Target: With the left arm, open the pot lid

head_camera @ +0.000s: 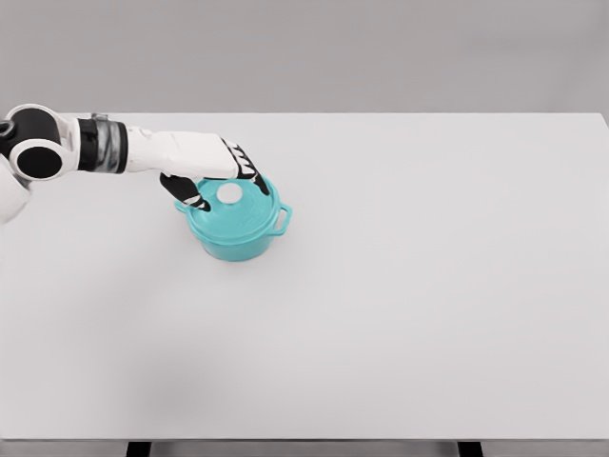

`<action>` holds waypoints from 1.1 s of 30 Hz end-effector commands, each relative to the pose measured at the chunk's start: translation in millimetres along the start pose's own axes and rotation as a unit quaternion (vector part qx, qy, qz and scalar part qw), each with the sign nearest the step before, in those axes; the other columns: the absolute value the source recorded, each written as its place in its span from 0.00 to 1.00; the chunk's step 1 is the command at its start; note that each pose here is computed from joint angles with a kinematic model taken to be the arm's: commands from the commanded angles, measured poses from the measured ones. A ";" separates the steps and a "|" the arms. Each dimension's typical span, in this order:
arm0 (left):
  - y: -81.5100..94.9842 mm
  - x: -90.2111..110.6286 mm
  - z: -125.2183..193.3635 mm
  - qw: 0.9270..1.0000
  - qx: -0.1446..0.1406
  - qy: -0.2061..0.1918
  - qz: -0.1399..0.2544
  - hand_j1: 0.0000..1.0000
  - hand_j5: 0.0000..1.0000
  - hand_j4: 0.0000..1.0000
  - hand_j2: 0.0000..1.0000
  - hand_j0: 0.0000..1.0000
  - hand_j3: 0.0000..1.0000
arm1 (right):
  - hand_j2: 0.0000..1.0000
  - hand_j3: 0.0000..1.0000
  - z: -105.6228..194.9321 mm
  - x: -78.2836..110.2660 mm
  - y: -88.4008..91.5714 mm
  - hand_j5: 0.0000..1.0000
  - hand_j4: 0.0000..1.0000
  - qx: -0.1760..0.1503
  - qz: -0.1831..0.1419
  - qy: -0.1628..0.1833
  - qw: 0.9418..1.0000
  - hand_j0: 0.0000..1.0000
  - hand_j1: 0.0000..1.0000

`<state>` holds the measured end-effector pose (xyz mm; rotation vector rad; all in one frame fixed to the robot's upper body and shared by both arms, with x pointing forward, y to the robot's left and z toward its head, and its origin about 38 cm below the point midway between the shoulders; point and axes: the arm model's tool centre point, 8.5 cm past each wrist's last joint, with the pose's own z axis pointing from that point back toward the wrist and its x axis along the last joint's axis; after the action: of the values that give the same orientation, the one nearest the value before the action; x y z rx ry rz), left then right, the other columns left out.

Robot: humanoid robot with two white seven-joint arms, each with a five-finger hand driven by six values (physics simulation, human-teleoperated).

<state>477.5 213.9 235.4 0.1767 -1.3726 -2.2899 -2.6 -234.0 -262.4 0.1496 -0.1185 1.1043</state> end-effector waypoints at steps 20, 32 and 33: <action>-4.4 -2.0 -7.7 1.000 -0.016 0.011 -0.015 0.57 0.57 0.57 0.57 0.57 0.57 | 1.00 1.00 0.0 -0.1 -0.1 1.00 1.00 0.000 0.000 0.000 1.000 1.00 1.00; -5.0 -4.3 -3.0 1.000 -0.016 0.016 -0.015 0.35 0.35 0.35 0.35 0.35 0.35 | 1.00 1.00 0.0 -0.1 -0.1 1.00 1.00 0.000 0.000 0.000 1.000 1.00 1.00; -3.9 -5.2 -0.5 1.000 -0.015 0.019 -0.016 0.35 0.35 0.35 0.35 0.35 0.35 | 1.00 1.00 0.0 -0.1 -0.1 1.00 1.00 0.000 0.000 0.000 1.000 1.00 1.00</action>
<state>480.9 215.8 230.2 0.2299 -1.3217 -2.3277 -2.6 -234.0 -262.4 0.1497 -0.1185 1.1043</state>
